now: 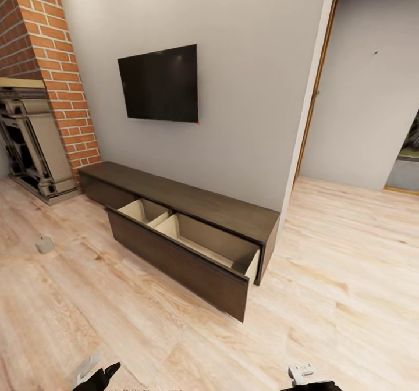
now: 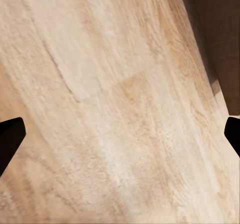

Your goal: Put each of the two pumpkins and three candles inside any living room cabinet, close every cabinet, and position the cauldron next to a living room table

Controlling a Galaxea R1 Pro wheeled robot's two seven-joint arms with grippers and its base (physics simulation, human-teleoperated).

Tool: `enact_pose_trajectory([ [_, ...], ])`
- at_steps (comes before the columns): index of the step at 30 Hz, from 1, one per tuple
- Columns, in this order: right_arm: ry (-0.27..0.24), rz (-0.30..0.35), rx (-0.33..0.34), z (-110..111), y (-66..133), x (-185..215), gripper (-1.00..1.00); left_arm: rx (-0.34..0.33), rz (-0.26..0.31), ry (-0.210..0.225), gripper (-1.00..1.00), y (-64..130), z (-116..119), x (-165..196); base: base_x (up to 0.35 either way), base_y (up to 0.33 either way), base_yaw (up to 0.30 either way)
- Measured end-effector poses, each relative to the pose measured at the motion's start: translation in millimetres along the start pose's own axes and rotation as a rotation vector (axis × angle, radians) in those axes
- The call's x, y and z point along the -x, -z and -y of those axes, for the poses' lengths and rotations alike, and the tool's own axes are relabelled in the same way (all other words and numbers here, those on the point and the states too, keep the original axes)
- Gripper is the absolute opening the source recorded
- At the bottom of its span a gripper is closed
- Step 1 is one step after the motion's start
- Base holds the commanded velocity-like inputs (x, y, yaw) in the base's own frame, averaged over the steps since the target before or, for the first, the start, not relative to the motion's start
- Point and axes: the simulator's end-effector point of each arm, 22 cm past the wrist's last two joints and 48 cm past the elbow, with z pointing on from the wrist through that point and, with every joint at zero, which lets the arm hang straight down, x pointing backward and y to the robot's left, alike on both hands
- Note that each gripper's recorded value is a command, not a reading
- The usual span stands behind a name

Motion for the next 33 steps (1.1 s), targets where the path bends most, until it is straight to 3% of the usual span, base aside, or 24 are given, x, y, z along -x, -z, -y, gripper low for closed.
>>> enact_pose_trajectory([
  [8, 0.011, 0.039, 0.001, 0, 1.5, 9, 1.00, -0.005, 0.006, -0.002, 1.00, 0.7, 2, 3, 0.011, 0.000, 0.243],
  [33, 0.018, 0.067, -0.002, 0, 7.8, 20, 1.00, -0.019, 0.023, -0.005, 1.00, 3.9, 10, 10, 0.000, 0.000, 0.232],
])
